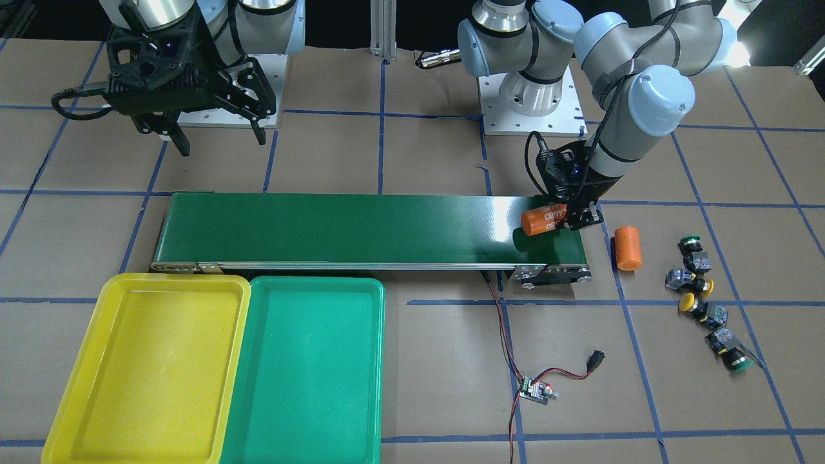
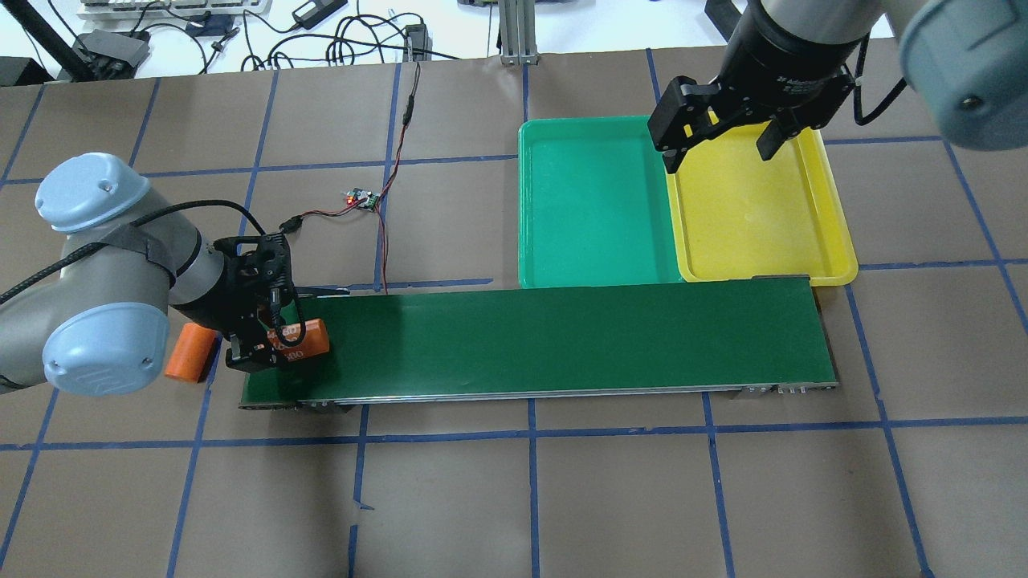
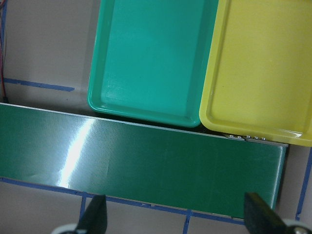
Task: Sort buttons by color to trays
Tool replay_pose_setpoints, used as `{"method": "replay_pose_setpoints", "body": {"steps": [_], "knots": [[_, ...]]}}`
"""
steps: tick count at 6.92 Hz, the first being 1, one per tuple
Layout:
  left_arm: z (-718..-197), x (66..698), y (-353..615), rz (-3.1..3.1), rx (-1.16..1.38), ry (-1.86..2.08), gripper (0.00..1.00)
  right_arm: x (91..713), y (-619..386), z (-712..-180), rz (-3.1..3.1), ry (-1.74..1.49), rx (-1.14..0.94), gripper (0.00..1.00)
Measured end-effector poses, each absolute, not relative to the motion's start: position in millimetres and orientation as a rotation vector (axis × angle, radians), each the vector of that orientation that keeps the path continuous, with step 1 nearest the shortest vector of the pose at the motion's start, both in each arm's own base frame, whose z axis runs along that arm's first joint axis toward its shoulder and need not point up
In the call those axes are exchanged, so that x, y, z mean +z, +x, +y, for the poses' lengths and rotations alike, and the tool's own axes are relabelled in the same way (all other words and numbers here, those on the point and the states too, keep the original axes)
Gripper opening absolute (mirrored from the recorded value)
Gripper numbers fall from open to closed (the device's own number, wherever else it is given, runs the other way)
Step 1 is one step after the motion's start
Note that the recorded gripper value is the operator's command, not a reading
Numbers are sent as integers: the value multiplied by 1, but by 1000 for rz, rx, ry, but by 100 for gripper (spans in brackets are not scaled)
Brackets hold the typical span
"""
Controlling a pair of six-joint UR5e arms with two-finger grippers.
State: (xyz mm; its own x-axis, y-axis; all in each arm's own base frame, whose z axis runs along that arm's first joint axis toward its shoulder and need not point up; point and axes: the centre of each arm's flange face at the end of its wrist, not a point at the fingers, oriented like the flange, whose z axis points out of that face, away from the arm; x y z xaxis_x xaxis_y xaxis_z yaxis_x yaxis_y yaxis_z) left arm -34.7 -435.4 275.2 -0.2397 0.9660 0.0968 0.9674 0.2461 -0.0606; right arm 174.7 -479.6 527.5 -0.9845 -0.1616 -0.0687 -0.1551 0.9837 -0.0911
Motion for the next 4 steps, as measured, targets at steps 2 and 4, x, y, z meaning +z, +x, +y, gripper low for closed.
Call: {"method": "replay_pose_setpoints", "body": {"steps": [2,4], "knots": [[-443,285,-24,-2438,10,-1837,100,527,175,-480,3053,-244,-131,100],[-453,299,43,-2631,42,-1592,100,527,175,-480,3053,-244,-131,100]]}}
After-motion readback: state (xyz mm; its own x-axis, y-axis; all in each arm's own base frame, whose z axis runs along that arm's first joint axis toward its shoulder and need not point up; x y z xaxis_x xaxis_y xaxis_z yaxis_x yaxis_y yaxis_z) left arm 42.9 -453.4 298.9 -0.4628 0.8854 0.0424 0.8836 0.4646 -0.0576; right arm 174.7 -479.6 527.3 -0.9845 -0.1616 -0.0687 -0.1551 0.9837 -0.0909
